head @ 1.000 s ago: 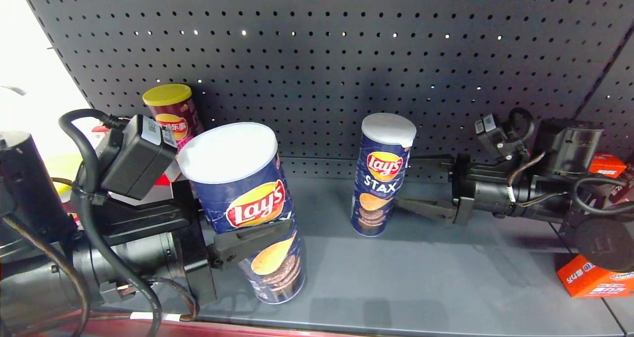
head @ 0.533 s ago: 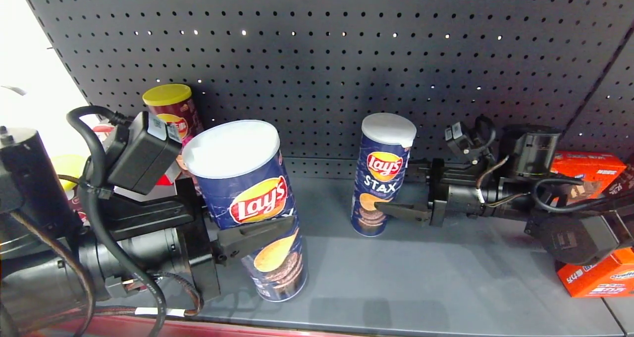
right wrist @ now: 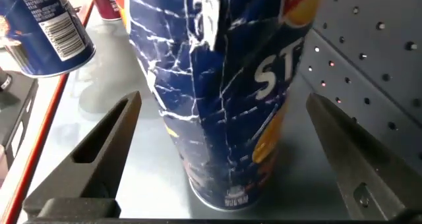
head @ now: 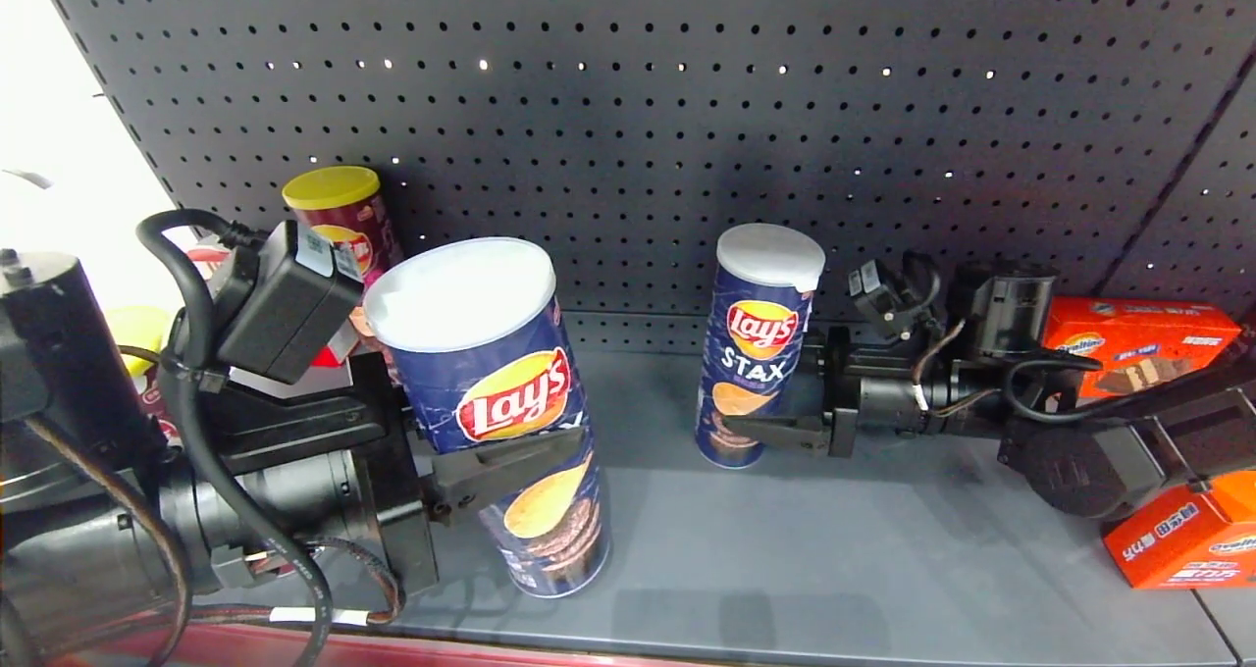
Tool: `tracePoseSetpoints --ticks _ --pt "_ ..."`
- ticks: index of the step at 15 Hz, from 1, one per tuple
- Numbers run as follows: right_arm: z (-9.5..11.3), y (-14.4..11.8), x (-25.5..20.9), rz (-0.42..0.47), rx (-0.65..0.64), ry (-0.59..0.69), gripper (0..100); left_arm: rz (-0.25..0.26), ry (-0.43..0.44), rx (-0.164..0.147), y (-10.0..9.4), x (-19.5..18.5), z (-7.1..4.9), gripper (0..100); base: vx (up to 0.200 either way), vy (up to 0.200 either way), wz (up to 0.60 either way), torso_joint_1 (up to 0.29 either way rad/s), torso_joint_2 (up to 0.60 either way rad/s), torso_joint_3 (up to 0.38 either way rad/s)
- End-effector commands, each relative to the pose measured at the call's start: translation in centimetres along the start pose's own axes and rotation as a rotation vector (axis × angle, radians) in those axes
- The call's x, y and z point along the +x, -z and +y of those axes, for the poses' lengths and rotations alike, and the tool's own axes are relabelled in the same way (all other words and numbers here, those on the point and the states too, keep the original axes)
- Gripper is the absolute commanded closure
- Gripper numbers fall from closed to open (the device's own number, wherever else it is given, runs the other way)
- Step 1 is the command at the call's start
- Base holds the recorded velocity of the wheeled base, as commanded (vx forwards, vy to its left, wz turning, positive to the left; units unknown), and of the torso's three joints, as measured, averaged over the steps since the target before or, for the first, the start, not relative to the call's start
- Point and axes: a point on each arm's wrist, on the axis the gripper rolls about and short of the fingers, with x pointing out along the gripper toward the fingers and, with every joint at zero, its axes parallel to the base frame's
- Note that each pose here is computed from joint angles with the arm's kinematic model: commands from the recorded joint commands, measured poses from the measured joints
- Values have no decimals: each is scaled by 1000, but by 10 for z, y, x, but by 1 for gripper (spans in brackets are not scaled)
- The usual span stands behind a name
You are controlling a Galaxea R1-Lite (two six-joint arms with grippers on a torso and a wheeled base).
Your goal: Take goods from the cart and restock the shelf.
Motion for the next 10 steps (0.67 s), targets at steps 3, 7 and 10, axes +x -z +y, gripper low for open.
tracePoseSetpoints --ticks 3,7,10 --pt "-4 6 11 -2 -1 -15 0 2 -1 0 1 0 0 100 0 0 0 0 0 0" --pt "-6 12 15 -21 -7 -68 100 1 0 -1 0 0 0 100 0 0 0 0 0 0" --pt "-5 8 12 -25 -13 -65 100 9 -1 -5 2 2 1 100 0 0 0 0 0 0"
